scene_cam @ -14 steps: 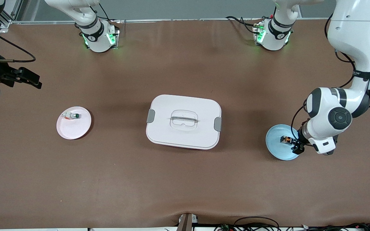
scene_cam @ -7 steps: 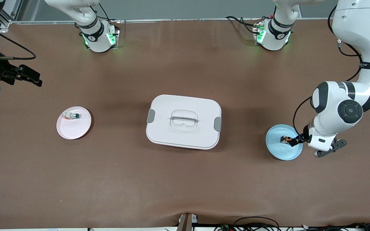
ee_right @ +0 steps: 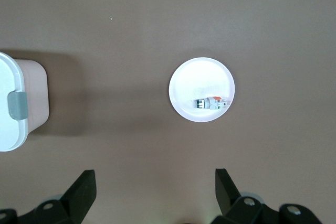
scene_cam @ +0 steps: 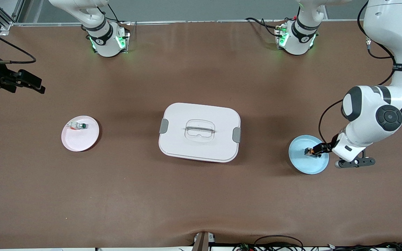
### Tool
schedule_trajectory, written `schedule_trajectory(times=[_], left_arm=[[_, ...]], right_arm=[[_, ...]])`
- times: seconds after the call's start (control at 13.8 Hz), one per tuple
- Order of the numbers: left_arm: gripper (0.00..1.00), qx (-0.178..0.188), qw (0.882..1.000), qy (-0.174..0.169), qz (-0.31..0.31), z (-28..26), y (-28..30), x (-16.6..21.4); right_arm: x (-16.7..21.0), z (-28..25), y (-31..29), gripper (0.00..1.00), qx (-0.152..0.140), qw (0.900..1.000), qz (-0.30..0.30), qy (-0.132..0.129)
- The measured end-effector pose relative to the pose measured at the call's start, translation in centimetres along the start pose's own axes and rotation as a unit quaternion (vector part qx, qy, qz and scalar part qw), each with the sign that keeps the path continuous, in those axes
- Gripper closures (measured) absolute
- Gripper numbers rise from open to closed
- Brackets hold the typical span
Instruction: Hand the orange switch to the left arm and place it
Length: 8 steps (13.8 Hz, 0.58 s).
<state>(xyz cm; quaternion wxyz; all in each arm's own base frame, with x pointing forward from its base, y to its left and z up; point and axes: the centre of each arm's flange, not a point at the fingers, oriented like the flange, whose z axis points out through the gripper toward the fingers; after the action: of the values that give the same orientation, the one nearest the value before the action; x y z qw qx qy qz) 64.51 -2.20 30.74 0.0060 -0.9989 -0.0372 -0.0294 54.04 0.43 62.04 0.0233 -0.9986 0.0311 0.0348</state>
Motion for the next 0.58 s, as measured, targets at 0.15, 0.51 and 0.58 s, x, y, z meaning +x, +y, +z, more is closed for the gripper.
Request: schedule_trajectory(times=[0.15,0.51,0.58], left_arm=[[0.00,-0.001,1.000,0.007,0.000,-0.9,0.0,0.2],[0.00,0.002,1.000,0.014,-0.002,-6.3,-1.9,-0.1],[0.00,0.003,1.000,0.012,-0.004,-8.0,-2.4,-0.4]], right_arm=[[0.0,0.0,0.0,0.00,0.001,1.000,-0.001,0.000],[0.0,0.0,0.0,0.00,0.001,1.000,-0.020,0.001],[0.0,0.0,0.0,0.00,0.001,1.000,-0.023,0.001]])
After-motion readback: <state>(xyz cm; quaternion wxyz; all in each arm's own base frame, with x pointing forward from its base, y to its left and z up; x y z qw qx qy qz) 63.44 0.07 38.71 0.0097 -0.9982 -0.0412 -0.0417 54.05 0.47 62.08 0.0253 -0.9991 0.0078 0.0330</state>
